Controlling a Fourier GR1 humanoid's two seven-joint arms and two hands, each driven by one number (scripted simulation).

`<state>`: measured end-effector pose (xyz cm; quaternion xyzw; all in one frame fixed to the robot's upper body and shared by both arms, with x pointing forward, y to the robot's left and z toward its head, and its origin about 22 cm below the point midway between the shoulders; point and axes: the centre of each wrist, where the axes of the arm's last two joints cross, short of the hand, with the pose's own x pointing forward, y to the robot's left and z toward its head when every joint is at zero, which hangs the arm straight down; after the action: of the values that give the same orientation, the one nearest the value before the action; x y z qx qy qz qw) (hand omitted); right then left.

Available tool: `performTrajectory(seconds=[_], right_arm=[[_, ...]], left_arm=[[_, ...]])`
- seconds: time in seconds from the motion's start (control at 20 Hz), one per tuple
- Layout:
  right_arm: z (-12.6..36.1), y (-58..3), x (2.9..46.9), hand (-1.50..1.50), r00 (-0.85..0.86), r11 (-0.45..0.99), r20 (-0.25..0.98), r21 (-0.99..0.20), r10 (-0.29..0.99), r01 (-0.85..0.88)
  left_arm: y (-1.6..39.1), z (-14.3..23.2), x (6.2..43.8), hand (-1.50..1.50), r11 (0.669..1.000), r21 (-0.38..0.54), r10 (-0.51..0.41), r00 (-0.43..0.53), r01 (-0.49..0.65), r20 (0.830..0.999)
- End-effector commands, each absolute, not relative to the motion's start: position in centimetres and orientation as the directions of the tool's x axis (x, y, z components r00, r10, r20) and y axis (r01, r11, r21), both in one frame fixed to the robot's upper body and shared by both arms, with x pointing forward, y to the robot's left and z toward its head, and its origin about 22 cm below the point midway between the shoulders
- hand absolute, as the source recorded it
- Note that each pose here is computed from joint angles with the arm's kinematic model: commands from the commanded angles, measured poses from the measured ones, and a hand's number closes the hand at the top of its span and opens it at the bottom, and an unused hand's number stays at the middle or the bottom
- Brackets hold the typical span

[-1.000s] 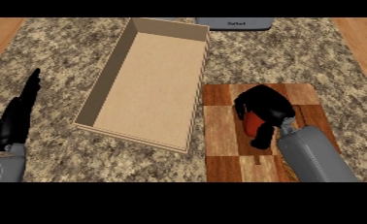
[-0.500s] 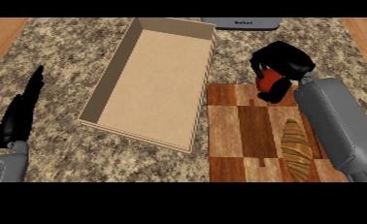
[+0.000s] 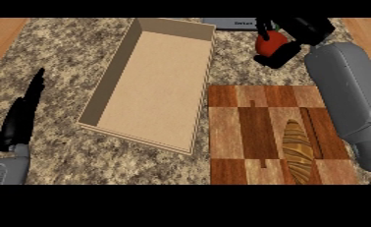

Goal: Pick the bell pepper from the cutting board and place it in the cardboard box

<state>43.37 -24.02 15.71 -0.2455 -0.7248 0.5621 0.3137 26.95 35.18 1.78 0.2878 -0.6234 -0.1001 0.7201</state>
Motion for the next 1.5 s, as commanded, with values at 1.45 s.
performTrajectory(seconds=[1.45], right_arm=[[20.5, -0.6, 43.8, 1.5, -0.618, 0.488, 0.573, -0.81, 0.538, -0.326]], left_arm=[[32.6, 2.4, 29.1, 0.0, 0.827, 0.54, -0.521, 0.146, -0.156, 0.841]])
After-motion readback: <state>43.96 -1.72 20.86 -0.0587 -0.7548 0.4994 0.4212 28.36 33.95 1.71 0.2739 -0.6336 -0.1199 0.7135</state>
